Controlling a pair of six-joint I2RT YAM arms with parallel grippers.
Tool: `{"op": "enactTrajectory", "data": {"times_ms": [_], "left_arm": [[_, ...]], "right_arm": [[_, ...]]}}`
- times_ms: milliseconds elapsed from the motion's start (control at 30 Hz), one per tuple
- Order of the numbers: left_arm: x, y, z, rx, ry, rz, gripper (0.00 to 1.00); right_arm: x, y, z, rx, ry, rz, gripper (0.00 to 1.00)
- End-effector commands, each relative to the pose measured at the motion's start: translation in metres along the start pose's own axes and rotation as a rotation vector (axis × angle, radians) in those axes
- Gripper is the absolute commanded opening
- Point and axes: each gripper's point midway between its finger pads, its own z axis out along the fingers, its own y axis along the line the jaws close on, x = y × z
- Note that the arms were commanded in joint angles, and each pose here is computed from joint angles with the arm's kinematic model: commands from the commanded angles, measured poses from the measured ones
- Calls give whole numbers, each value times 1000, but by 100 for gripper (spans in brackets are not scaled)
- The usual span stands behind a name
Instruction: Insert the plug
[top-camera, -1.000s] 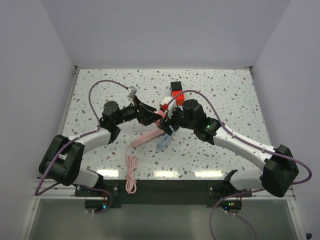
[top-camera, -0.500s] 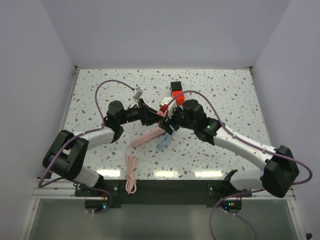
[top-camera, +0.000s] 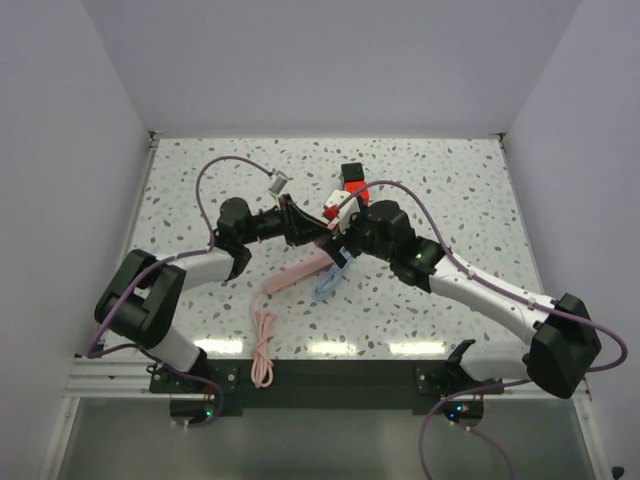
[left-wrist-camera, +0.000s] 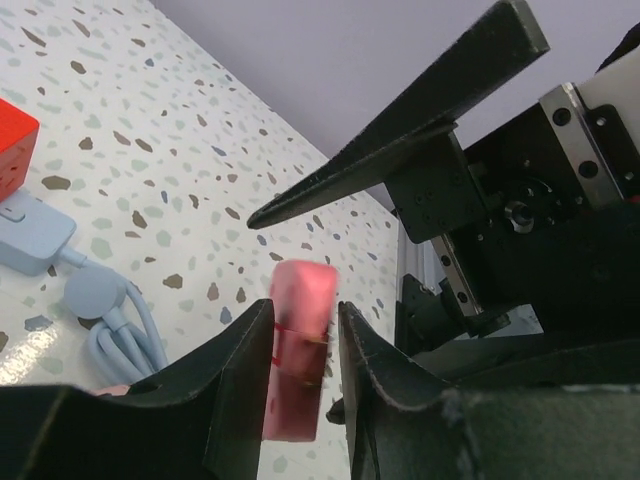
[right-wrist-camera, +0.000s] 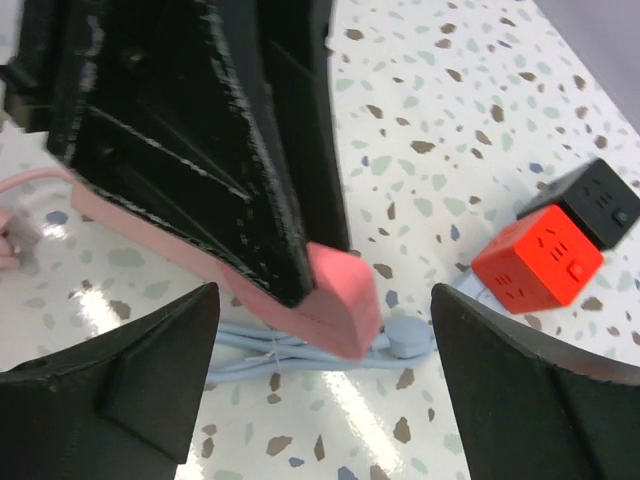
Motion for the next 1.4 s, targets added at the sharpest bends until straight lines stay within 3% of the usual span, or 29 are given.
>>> {"op": "enactTrajectory", "data": {"times_ms": [0,167,267,467,733,767,800,900,1000,1167,1367], "left_arm": [[-41,-19,-2,37,-75,145,0],[-83,-13,-13,-84,-191,230,0],[-97,-24,-14,-65,-224,266,0],[-94,-12,-16,-119,-203,304,0],[-106,21,-36,-273,-207,315,1],[-104,25,-39,-293,-203,307,7],[-104,28,-42,-307,-206,307,23],[-105,36,-47,-354,-205,309,55],[-103,41,-50,-376,-197,310,70],[-102,45,-55,-408,-195,311,80],[-99,47,-57,-411,-190,310,83]], "right_arm": [[-36,-34,-12,164,-99,32,91],[-68,-48,-35,192,-217,75,96],[-74,-53,-42,139,-266,150,96],[-45,-70,-29,152,-205,249,97],[15,-40,1,112,-41,633,93],[25,-35,1,121,-19,696,93],[30,-33,0,131,-9,733,93],[50,-12,4,107,46,836,94],[68,7,12,84,85,905,93],[104,23,21,84,156,998,93],[99,43,36,-10,150,1019,90]]}}
